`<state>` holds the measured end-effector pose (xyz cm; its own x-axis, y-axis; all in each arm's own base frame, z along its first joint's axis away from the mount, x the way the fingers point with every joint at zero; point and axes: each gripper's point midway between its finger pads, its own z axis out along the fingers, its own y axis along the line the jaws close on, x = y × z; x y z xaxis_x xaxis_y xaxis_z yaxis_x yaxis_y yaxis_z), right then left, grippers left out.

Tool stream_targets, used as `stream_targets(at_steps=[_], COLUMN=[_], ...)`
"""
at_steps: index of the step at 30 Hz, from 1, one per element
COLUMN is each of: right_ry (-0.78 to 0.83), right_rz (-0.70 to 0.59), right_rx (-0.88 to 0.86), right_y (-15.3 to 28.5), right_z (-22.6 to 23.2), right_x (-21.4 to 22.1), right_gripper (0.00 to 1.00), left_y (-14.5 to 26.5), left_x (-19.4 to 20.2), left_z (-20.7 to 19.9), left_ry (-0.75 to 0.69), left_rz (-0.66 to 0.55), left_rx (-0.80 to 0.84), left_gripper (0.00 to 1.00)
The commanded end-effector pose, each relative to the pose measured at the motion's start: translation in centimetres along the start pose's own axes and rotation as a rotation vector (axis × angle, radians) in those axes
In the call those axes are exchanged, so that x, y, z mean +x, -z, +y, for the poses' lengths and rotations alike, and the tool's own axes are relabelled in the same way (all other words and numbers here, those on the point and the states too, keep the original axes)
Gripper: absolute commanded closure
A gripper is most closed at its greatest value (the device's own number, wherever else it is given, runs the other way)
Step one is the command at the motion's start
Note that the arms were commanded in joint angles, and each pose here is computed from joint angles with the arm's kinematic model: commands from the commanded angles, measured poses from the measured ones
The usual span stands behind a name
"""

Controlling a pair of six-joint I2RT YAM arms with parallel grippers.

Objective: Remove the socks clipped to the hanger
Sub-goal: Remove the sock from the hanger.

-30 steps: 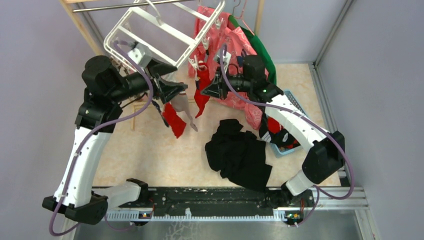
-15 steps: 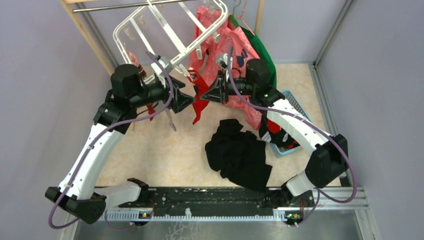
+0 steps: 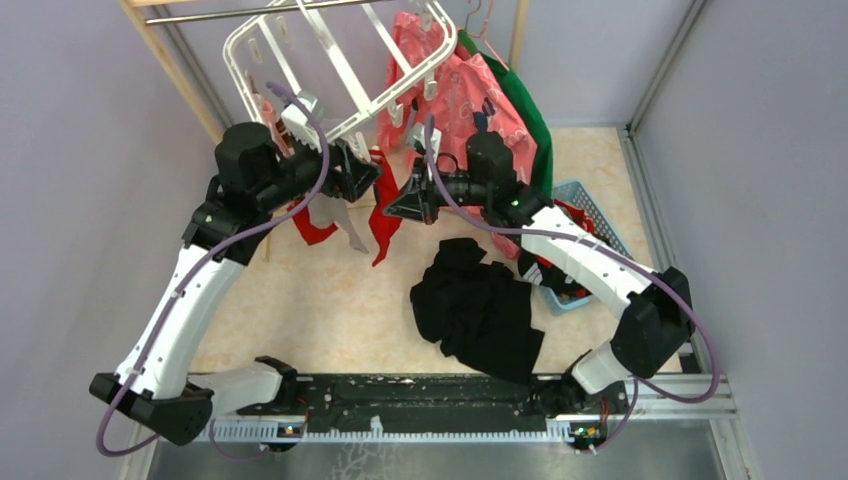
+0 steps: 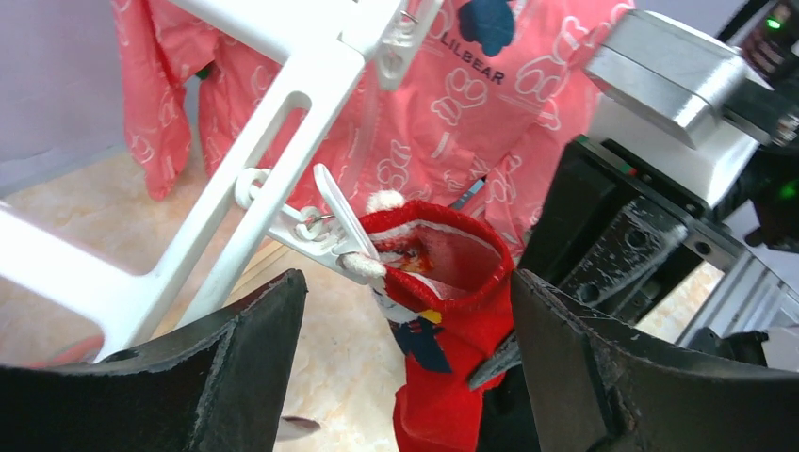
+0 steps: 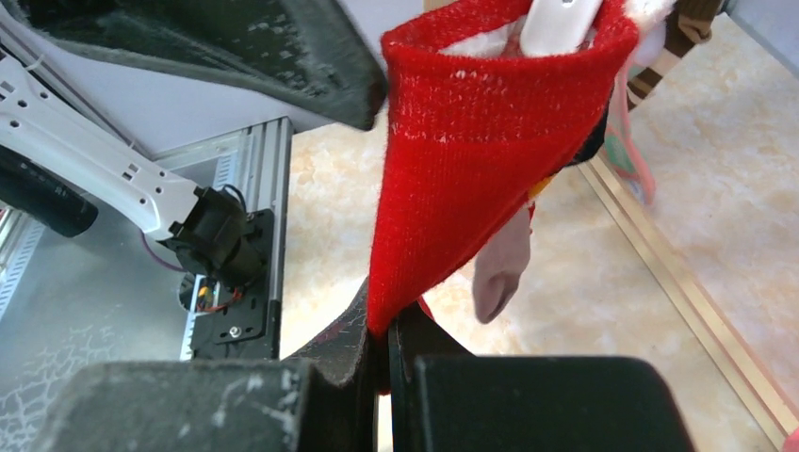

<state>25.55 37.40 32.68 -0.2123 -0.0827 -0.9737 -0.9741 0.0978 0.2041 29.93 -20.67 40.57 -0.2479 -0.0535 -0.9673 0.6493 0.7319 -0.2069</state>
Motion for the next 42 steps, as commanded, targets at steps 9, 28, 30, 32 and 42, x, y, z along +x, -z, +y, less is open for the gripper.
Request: stream_targets(at_steps=[9, 28, 30, 32, 42], right_ry=[0.055, 0.016, 0.013, 0.009, -0.007], right_rz=[-0.035, -0.047, -0.049, -0.051, -0.056], right_rx=[-0.031, -0.087, -0.092, -0.099, -0.126], right_y=[-1.5, -2.3, -2.4, -2.4, -2.6], right_z=[1.9, 3.4, 3.5, 3.6, 3.9], right_x=[-2.1, -2.5, -2.6, -2.6, -2.3], right_gripper=[1.00, 1.00, 1.00, 1.00, 1.00], left_y=[-0.2, -1.1, -1.2, -1.3, -1.2], left_x=[-2.8, -2.4, -1.9, -1.4, -1.2], left_z=[3.3, 5.3, 5.5, 5.8, 6.4], left_ry=[0.050, 0.129, 0.133, 0.142, 0.185], left_rz=[-0.108, -0.153, -0.151, -0.146, -0.176], left_rx=[-0.160, -0.176, -0.173, -0.177, -0.154], left_gripper=[0.21, 0.35, 0.34, 0.34, 0.33])
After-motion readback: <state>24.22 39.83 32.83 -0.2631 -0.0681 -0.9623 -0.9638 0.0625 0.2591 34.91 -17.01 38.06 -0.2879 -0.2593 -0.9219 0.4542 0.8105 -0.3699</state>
